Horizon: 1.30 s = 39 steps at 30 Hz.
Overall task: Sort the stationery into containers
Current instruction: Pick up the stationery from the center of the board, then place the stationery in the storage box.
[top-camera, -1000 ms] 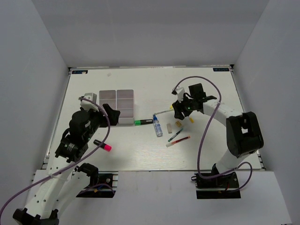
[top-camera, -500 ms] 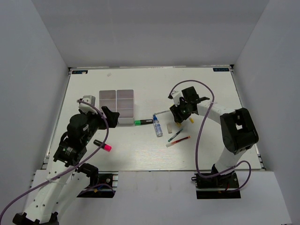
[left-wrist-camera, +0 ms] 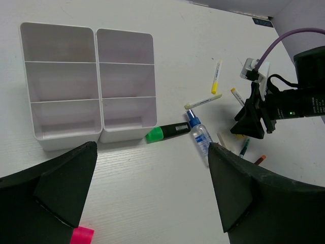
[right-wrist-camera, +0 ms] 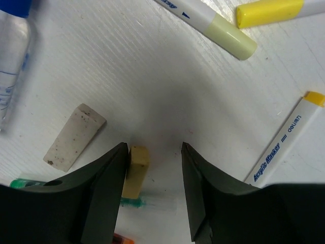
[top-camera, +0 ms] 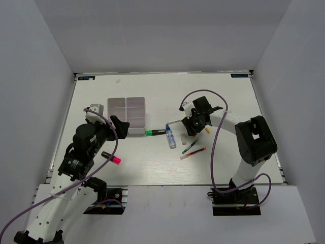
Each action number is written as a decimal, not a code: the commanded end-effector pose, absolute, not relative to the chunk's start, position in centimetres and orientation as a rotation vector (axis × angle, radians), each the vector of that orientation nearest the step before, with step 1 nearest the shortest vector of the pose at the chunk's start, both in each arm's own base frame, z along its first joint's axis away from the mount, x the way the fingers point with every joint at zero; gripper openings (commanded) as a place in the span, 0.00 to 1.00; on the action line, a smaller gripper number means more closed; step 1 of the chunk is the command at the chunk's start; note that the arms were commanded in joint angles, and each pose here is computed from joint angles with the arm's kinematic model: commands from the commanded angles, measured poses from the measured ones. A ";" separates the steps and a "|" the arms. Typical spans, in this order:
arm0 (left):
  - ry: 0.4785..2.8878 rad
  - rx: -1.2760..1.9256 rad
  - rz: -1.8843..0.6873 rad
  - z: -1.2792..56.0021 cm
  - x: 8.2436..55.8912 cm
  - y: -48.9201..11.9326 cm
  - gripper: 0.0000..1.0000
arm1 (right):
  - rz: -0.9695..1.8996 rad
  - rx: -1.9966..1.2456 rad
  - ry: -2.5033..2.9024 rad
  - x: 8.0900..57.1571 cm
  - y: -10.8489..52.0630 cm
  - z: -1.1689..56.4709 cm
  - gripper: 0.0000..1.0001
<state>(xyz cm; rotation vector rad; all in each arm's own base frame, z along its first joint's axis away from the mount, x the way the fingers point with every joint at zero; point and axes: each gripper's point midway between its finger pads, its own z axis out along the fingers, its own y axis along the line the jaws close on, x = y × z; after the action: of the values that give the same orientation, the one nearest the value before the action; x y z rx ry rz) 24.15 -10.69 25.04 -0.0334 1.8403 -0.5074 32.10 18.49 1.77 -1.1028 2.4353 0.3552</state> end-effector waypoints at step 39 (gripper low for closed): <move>1.841 0.009 -0.524 24.8 23.9 -11.1 1.00 | 0.557 -1.494 1.597 34.6 33.6 24.0 0.00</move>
<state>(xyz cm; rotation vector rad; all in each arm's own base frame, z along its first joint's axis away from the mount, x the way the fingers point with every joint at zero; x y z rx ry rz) 23.94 -11.12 24.79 -0.0047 1.8482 -0.5259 33.61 31.10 22.85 -1.4306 1.7314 0.5393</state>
